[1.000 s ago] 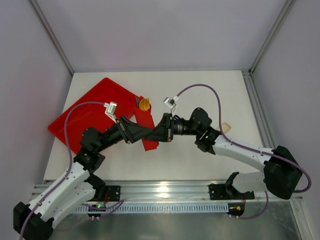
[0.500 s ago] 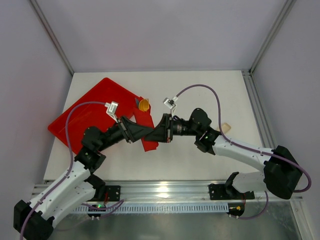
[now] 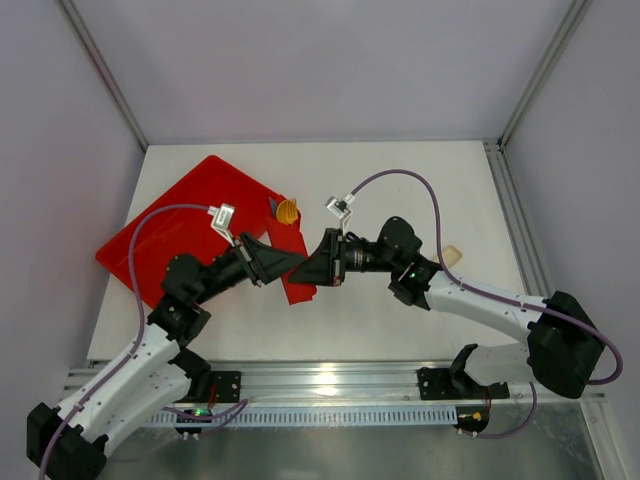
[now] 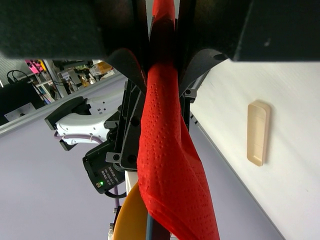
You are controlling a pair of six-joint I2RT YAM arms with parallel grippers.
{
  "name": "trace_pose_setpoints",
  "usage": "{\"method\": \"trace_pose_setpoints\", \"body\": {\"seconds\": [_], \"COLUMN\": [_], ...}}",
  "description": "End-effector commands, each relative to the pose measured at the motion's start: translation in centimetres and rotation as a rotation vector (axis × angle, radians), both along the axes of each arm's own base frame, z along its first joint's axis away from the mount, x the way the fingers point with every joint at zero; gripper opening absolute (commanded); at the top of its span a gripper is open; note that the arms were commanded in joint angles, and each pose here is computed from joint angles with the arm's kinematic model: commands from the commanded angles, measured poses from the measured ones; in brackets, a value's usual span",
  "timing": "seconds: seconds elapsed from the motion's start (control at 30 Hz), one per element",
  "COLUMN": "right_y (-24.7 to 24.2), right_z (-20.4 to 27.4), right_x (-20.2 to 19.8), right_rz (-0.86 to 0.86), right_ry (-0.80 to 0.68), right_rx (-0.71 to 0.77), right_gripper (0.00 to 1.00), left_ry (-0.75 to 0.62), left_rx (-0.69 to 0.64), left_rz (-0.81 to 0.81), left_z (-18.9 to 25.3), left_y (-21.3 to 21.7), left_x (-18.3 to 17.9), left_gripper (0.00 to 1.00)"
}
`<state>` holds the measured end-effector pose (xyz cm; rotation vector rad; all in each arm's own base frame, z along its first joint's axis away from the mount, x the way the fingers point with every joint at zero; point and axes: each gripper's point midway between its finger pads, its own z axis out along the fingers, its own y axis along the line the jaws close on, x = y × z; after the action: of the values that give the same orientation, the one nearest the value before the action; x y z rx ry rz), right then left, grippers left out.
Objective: Place the utensils on the paper napkin and roll it up
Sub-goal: Adjust the utensils.
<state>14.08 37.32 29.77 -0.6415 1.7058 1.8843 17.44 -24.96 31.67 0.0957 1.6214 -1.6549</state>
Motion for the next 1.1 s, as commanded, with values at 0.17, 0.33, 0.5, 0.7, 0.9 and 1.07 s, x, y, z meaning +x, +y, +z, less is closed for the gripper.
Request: {"method": "trace_pose_setpoints", "body": {"seconds": [0.17,0.33,0.5,0.7,0.9,1.07], "right_y": [-0.1,0.0,-0.1,-2.2,-6.9,-8.9], "right_z": [3.0,1.9,1.5,0.3,-1.6,-2.6], "right_x": [-0.6,-0.2,0.2,1.2,2.3,1.3], "right_rz": [0.011,-0.013,-0.039,-0.163,-0.327,-0.327], "right_ry": [-0.098,-0.101,-0.143,-0.178,-0.200,-0.227], "right_rx": [0.082,0.014,-0.044,-0.195,-0.375,-0.442], "right_gripper": [0.04,0.09,0.53,0.78,0.84,0.84], "left_ry": [-0.023,-0.019,0.007,-0.009,-0.020,0.004], "left_rx": [0.018,0.063,0.200,0.437,0.671,0.866], "left_rz": [0.015,0.035,0.061,0.135,0.203,0.259], "left_z": [0.5,0.3,-1.3,-2.4,-3.9,-6.5], "left_y": [0.1,0.3,0.8,2.9,6.3,10.1], "left_x": [0.2,0.4,0.6,1.3,3.0,5.4], "left_gripper": [0.10,0.00,0.00,0.00,0.00,0.00]}}
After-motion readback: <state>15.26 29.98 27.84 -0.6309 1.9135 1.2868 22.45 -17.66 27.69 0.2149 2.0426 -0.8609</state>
